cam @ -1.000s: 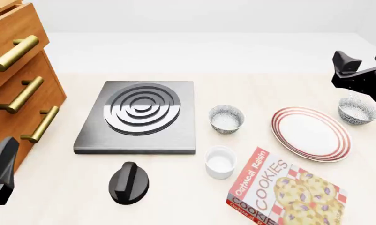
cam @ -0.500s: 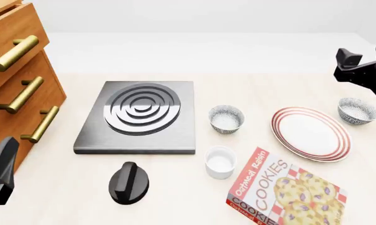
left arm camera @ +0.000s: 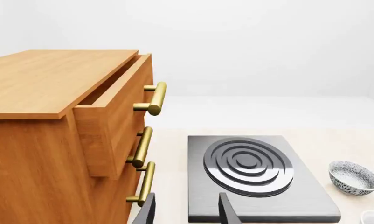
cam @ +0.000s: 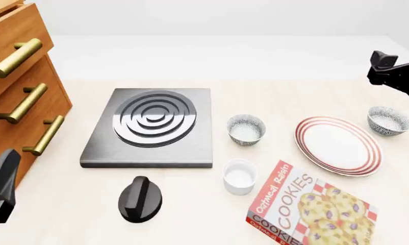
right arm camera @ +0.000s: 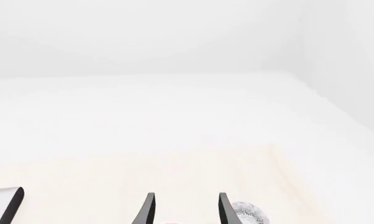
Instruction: Pick the akita bowl next to the plate and place it on the plate.
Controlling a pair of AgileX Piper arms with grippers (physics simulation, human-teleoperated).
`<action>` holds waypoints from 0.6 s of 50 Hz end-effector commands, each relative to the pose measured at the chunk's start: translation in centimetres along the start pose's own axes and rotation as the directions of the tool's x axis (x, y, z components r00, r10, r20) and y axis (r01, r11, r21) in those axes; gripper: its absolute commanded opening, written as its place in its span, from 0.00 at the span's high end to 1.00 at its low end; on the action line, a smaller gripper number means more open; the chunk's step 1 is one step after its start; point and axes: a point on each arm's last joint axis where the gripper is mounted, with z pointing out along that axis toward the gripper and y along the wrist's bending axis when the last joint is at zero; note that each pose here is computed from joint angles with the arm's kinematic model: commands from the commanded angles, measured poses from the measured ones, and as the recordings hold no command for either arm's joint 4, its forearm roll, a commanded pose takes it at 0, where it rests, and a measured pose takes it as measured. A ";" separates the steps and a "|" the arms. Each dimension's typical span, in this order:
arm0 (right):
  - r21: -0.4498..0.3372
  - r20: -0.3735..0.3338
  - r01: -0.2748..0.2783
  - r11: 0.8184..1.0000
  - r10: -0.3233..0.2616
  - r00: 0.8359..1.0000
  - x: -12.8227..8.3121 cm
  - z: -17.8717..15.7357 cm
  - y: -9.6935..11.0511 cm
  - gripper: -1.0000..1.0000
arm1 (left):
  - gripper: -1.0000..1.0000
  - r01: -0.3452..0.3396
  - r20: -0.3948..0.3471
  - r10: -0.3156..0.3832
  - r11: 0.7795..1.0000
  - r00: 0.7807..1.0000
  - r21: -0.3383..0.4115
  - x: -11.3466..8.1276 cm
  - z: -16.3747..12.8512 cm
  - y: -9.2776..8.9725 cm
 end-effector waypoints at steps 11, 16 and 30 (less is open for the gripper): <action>0.053 -0.030 -0.032 0.998 0.033 0.999 0.3 1.5 -1.5 0.00 | 0.00 0.000 0.000 0.000 1.000 1.000 0.000 0.0 0.0 0.0; 0.063 -0.034 -0.043 0.997 0.045 0.998 0.1 1.6 -1.8 0.00 | 0.00 0.000 0.000 0.000 1.000 1.000 0.000 0.0 0.0 0.0; 0.103 -0.050 -0.067 0.992 0.073 0.996 0.3 2.6 -3.0 0.00 | 0.00 0.000 0.000 0.000 1.000 1.000 0.000 0.0 0.0 0.0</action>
